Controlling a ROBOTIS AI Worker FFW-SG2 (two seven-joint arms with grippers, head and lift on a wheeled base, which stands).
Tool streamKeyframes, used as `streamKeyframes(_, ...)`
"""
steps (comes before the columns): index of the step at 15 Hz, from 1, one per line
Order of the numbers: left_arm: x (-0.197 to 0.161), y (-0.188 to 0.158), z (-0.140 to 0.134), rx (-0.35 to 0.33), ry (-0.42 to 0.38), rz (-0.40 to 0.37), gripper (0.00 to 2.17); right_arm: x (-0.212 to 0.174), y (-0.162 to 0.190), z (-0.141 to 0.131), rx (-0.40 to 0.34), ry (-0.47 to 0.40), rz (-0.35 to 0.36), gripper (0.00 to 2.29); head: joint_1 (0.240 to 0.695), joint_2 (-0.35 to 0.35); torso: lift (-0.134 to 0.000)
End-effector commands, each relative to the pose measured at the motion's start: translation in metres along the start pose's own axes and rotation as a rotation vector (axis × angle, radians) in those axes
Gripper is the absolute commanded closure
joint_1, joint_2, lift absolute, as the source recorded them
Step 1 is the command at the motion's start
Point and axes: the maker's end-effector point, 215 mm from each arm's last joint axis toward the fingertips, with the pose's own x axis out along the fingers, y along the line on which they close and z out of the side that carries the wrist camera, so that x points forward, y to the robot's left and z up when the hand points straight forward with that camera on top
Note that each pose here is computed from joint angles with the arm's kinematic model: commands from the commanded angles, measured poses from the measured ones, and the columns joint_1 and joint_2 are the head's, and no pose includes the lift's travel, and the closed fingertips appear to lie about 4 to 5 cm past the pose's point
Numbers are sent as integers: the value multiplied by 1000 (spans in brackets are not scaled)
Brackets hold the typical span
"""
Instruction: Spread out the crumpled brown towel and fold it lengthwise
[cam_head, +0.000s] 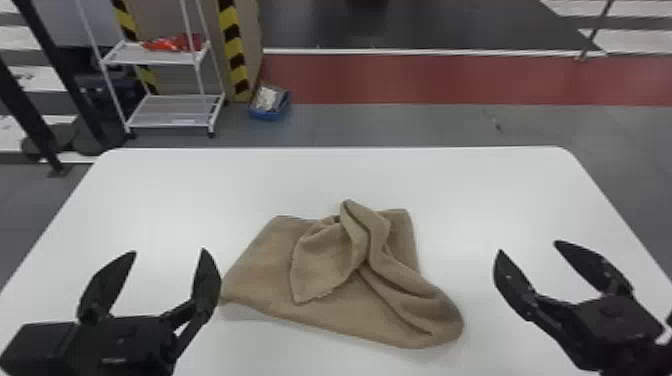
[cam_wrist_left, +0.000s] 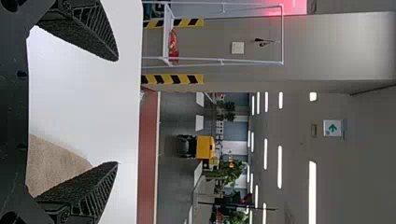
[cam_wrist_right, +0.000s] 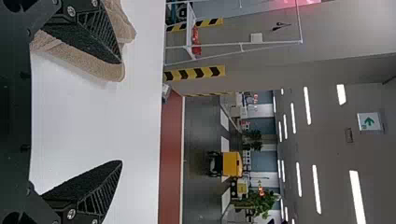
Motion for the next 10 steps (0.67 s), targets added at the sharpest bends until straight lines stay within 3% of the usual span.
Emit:
streamKeyframes(1,-1,0,0,-6,0,5,93,0,1,1,5,-3,-1,124,695,8,-124)
streamKeyframes(6,-2,-1,2,-7,-1,2,93,-1,2,3,0,-6,0,124,695,10,-124)
streamKeyframes(10,-3,-1,1,-7,2,2,93,-4,-6,21,-121,-8,47,97,695,14,-124)
